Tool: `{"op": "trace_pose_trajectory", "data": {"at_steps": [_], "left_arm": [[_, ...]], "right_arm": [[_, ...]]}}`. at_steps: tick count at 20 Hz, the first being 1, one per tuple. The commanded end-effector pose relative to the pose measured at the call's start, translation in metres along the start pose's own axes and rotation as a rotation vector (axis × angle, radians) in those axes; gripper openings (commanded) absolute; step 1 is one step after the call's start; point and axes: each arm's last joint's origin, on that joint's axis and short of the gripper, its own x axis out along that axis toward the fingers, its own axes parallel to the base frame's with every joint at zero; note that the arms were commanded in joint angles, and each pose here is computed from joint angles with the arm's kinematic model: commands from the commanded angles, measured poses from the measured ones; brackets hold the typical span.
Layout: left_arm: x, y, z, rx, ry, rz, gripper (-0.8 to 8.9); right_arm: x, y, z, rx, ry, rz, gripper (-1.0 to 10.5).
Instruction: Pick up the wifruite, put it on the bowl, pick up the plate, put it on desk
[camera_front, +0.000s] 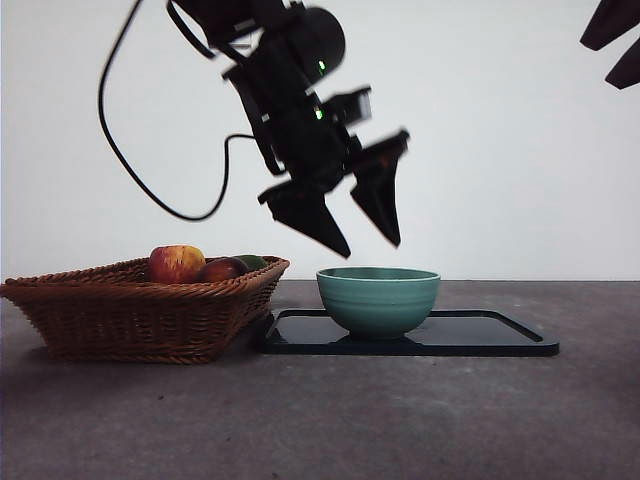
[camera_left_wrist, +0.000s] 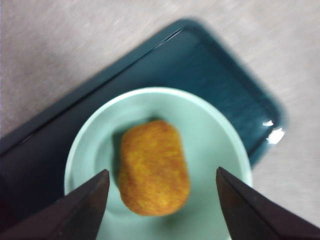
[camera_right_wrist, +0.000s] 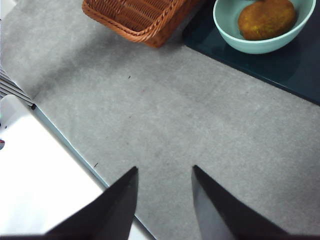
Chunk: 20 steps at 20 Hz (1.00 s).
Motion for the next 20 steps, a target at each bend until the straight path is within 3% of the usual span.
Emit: {"op": "trace_pose_trajectory", "data": {"at_steps": [1, 20], "left_arm": [[0.015, -0.005, 0.002, 0.063, -0.003, 0.023, 3.44], [0.049, -0.009, -0.011, 0.090, 0.046, 0.018, 3.44]], "right_arm": [[-0.001, 0.002, 0.002, 0.002, -0.009, 0.009, 1.7], [-0.001, 0.002, 0.003, 0.015, -0.011, 0.009, 1.7]]}}
